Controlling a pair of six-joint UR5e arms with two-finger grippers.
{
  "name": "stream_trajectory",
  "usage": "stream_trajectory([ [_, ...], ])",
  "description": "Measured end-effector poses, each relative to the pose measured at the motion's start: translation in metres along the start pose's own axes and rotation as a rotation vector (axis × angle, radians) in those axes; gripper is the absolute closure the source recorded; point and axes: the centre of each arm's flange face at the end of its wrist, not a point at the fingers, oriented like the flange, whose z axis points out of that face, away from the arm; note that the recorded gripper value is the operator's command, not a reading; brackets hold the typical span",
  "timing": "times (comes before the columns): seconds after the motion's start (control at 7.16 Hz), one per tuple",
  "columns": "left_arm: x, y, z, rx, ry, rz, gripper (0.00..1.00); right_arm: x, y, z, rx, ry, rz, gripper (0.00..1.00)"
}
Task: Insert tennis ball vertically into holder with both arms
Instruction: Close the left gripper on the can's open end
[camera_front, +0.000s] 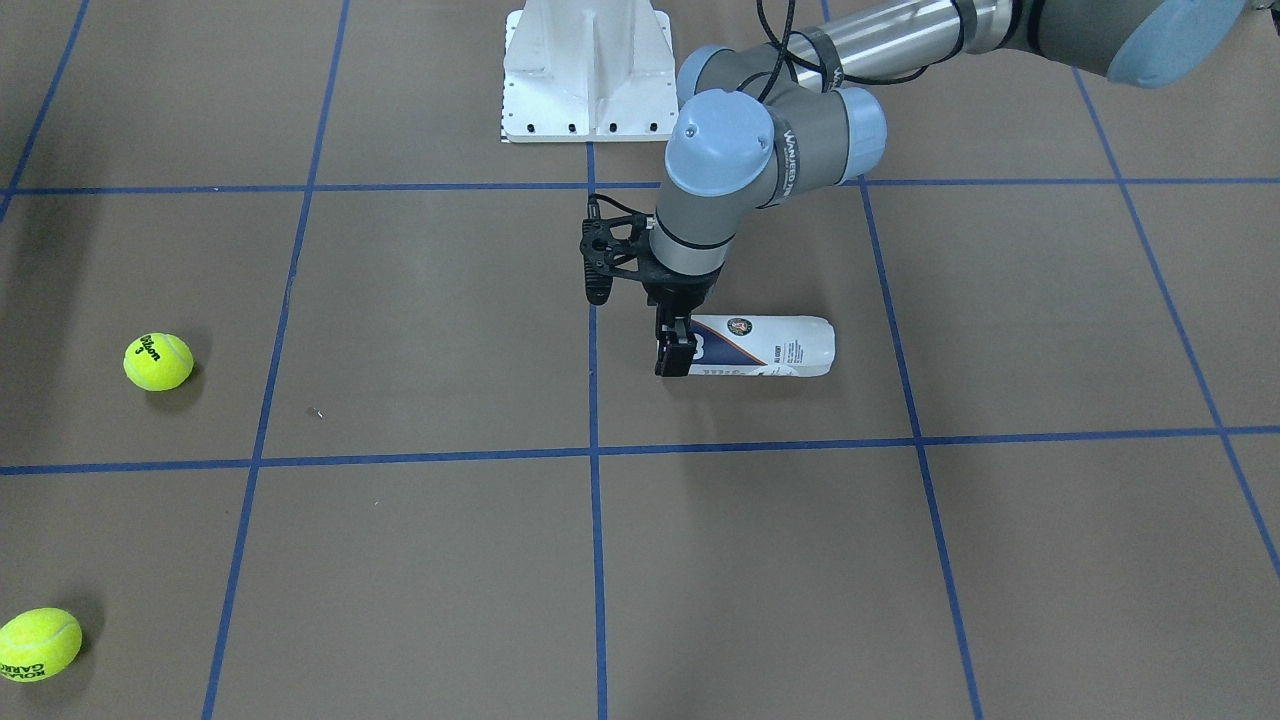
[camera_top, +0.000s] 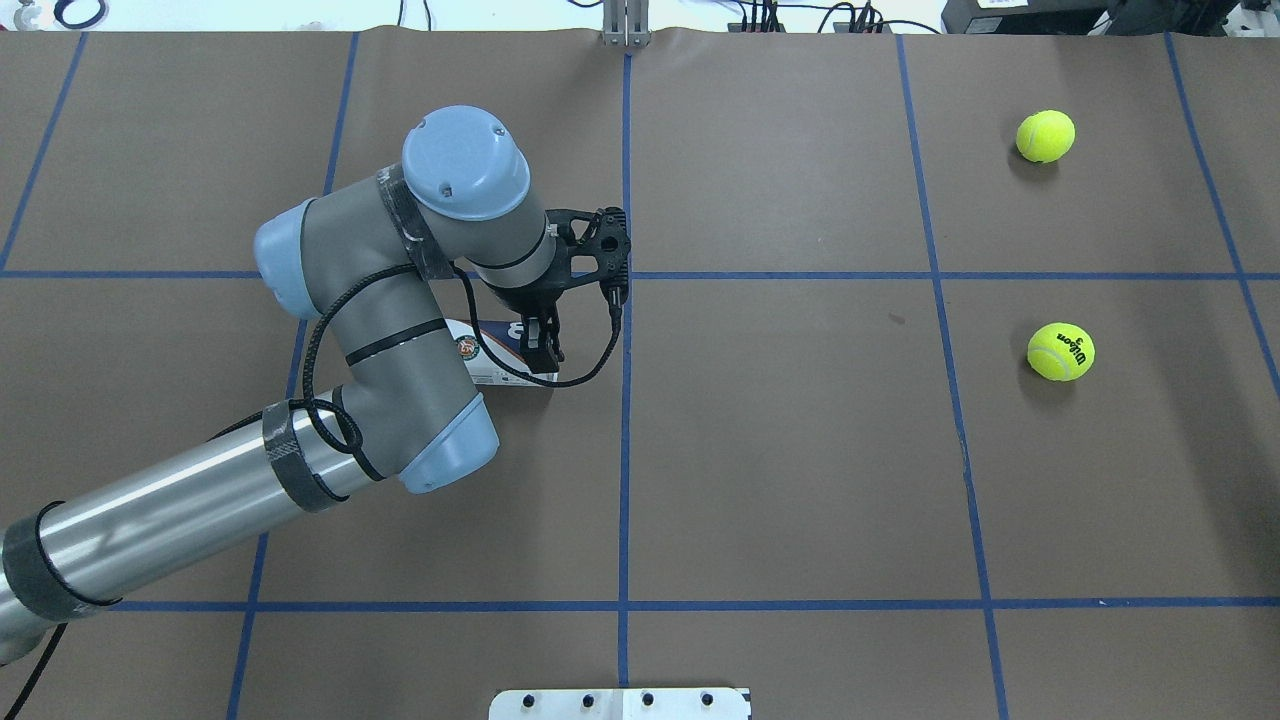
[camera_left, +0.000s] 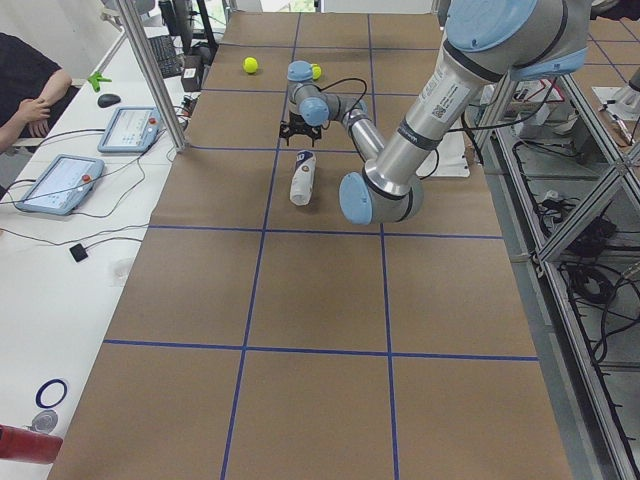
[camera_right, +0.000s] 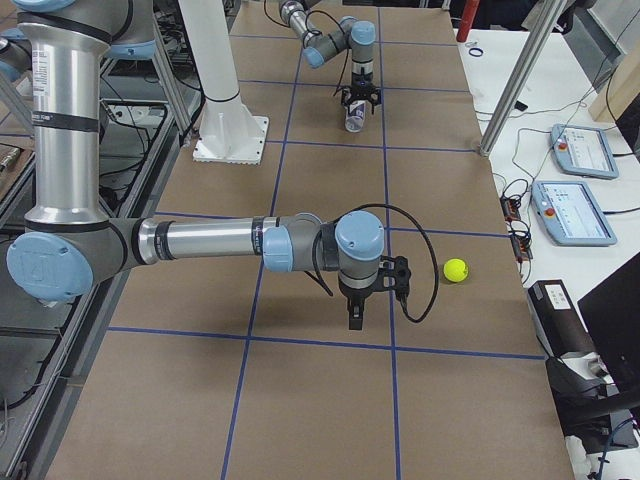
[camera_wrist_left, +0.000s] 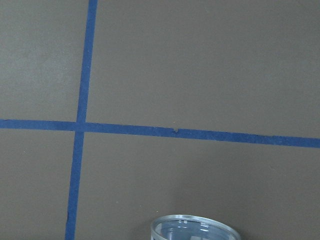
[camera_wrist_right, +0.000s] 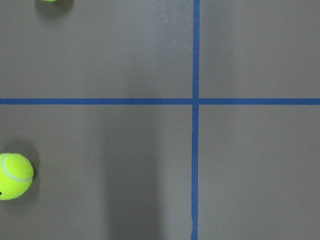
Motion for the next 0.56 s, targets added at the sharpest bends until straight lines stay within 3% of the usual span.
stream_trajectory([
  [0.56, -0.0005, 0.0028, 0.0133, -0.03, -0.004, 0.036, 0.0, 0.0044, 0.0002, 0.004, -0.008, 0.001, 0.008, 0.01],
])
